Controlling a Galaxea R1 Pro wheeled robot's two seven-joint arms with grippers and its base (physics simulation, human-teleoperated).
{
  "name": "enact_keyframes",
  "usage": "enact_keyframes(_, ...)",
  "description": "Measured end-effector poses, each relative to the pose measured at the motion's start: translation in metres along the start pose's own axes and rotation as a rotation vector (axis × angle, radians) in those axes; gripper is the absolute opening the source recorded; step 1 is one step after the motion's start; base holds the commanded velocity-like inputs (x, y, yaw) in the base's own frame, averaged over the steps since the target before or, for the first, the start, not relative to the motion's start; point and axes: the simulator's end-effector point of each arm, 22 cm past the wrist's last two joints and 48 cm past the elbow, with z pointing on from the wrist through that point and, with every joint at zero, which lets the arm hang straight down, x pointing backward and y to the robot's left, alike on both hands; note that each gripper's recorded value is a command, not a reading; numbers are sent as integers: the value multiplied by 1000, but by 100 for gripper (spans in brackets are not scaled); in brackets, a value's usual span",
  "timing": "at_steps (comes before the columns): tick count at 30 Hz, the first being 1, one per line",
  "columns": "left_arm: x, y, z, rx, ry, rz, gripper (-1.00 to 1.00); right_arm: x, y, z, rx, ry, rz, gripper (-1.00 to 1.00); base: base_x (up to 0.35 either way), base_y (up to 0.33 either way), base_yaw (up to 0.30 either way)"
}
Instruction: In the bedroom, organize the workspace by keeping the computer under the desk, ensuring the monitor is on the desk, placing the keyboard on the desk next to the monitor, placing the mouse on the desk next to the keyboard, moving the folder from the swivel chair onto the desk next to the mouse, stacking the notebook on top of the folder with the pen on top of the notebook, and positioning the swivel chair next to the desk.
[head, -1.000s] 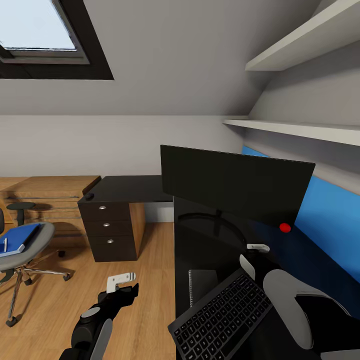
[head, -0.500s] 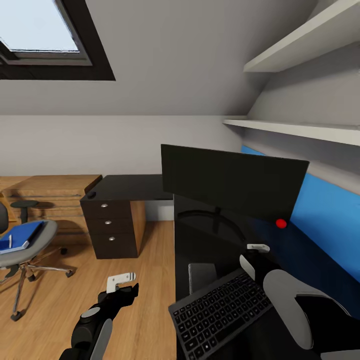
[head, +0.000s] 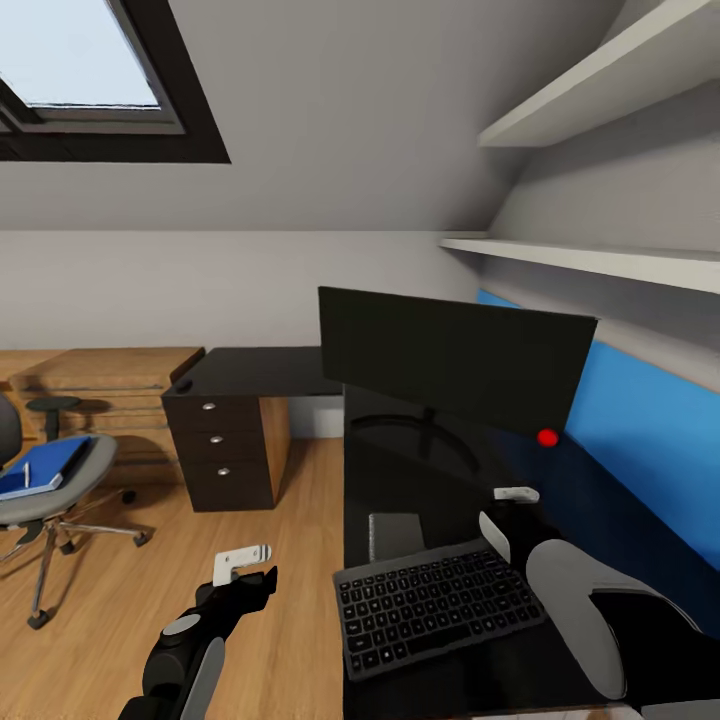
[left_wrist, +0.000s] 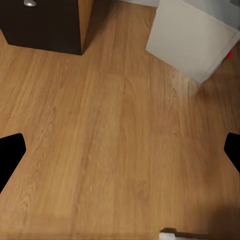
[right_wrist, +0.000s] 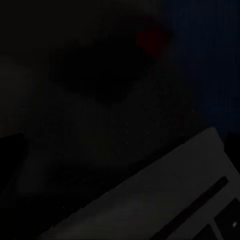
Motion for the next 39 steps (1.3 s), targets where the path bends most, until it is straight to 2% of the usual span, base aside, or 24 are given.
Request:
enact_keyframes(11,0,-1,0,2,1,0,100,0,-1,0,8,-2,-15,100,-145,-30,0)
enact_keyframes(39,0,-1,0,2,2,0,100,0,-1,0,6,-2,-13,100,-170,0,0)
